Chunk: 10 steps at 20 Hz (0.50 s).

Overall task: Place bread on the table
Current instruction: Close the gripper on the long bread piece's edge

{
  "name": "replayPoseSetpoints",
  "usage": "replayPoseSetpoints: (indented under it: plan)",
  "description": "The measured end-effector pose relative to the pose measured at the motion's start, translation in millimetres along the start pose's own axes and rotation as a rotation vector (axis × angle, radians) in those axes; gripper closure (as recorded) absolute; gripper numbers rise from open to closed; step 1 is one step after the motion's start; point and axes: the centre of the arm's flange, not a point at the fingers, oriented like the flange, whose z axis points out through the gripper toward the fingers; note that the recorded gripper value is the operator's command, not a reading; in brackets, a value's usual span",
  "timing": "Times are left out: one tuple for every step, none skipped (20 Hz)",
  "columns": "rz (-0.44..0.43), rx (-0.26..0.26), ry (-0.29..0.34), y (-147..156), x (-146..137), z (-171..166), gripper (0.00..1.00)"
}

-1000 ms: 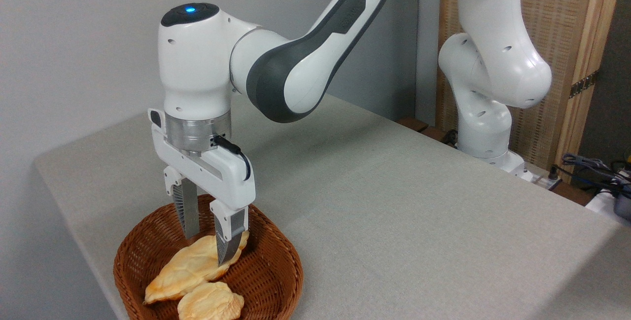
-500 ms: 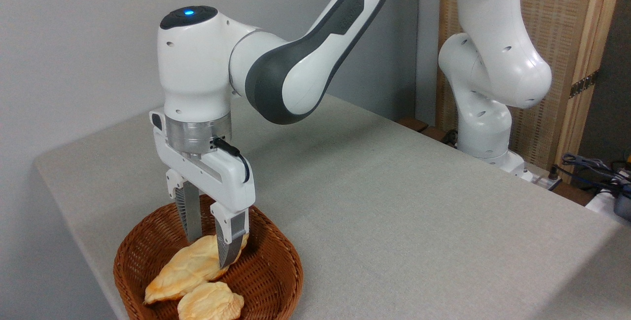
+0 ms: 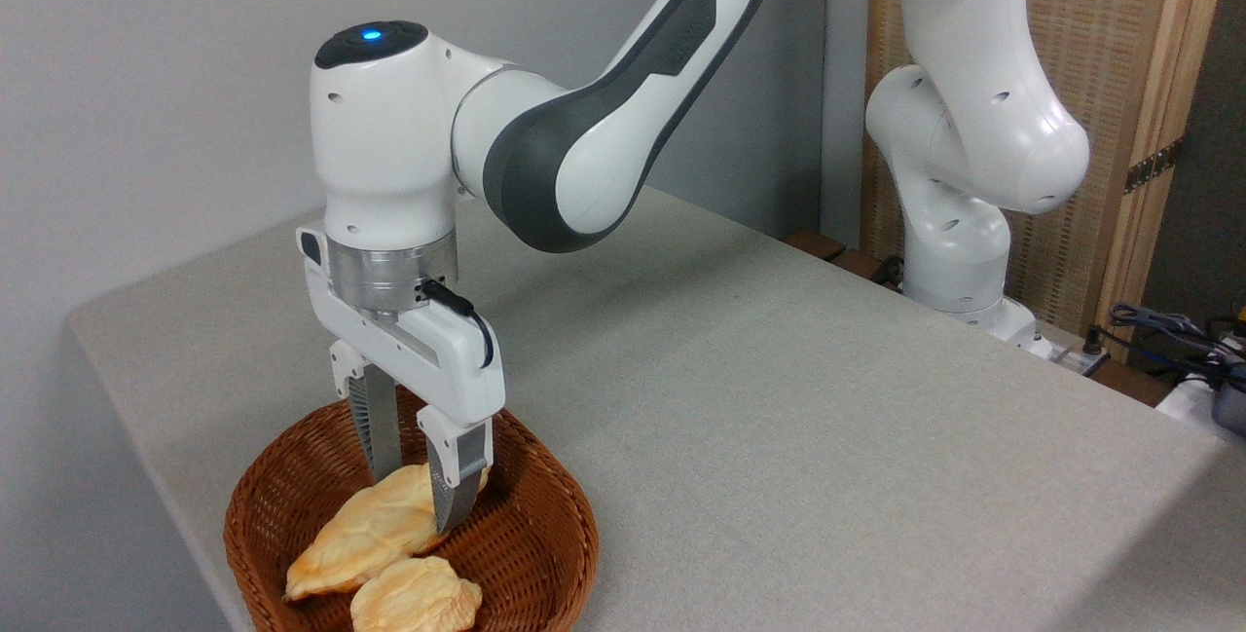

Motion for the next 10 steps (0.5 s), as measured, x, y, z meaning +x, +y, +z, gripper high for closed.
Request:
replayPoseSetpoints:
  plan:
    - [0.0, 0.0, 0.0, 0.0, 0.0, 0.0, 0.57]
    - [0.0, 0.0, 0.0, 0.0, 0.0, 0.0, 0.56]
    - [0.0, 0.0, 0.0, 0.0, 0.0, 0.0, 0.56]
    - [0.0, 0.0, 0.0, 0.0, 0.0, 0.0, 0.55]
    - [0.0, 0.0, 0.0, 0.0, 0.0, 0.0, 0.55]
    - [0.0, 0.0, 0.0, 0.0, 0.1, -0.1, 0.55]
    - [0.0, 0.0, 0.0, -0.1, 0.1, -0.1, 0.55]
    - [0.0, 0.0, 0.0, -0.1, 0.1, -0.1, 0.55]
    - [0.0, 0.0, 0.0, -0.1, 0.1, -0.2, 0.55]
    - [0.0, 0.001, 0.001, -0.1, 0.2, -0.4, 0.55]
